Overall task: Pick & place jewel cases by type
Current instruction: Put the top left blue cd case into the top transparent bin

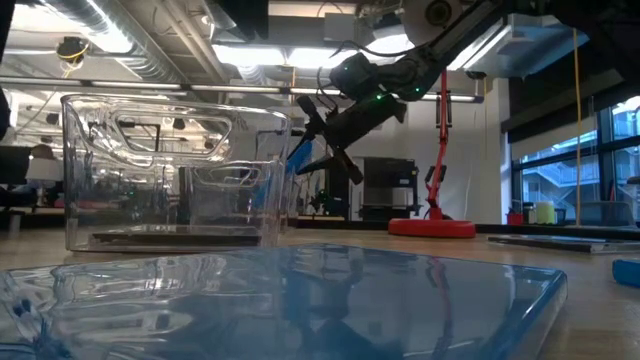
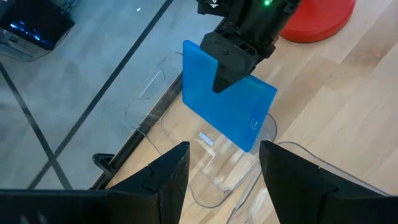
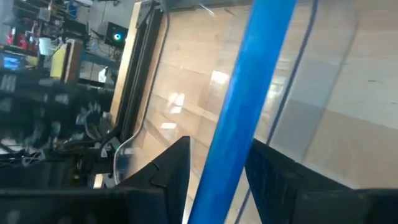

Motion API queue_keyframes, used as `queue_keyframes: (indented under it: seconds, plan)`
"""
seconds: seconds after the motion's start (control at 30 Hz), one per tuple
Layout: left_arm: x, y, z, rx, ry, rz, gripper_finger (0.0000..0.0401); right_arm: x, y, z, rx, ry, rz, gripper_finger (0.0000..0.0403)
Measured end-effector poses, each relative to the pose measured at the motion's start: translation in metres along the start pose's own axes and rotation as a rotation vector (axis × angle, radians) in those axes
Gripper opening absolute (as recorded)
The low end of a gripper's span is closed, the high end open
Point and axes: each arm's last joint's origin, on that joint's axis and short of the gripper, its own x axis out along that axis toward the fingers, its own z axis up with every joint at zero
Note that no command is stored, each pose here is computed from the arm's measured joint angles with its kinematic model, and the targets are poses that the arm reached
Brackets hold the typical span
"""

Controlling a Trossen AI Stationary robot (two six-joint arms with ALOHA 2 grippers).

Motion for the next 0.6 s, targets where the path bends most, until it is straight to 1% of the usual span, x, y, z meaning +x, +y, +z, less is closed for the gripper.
queue_keyframes:
  seconds: [0.13, 0.2, 0.33, 0.43, 0.6]
  plan:
    - [0.000, 0.000, 0.000, 0.000, 0.001, -0.001, 0.0191, 0.000, 0.000, 0.000, 0.020, 0.004, 0.003, 0.0150]
    - [0.000, 0.000, 0.000, 0.000, 0.004, -0.007, 0.0191, 0.000, -0.001, 0.000, 0.005, 0.007, 0.000, 0.0150]
    - [0.000, 0.000, 0.000, 0.000, 0.004, -0.007, 0.0191, -0.002, -0.010, 0.000, -0.029, 0.035, -0.083, 0.0150]
    - [0.000, 0.000, 0.000, 0.000, 0.004, -0.007, 0.0191, -0.004, -0.015, 0.002, -0.042, 0.045, -0.121, 0.0150]
    - [0.000, 0.000, 0.000, 0.000, 0.004, -0.007, 0.0191, -0.004, -0.014, 0.005, -0.045, 0.046, -0.111, 0.0150]
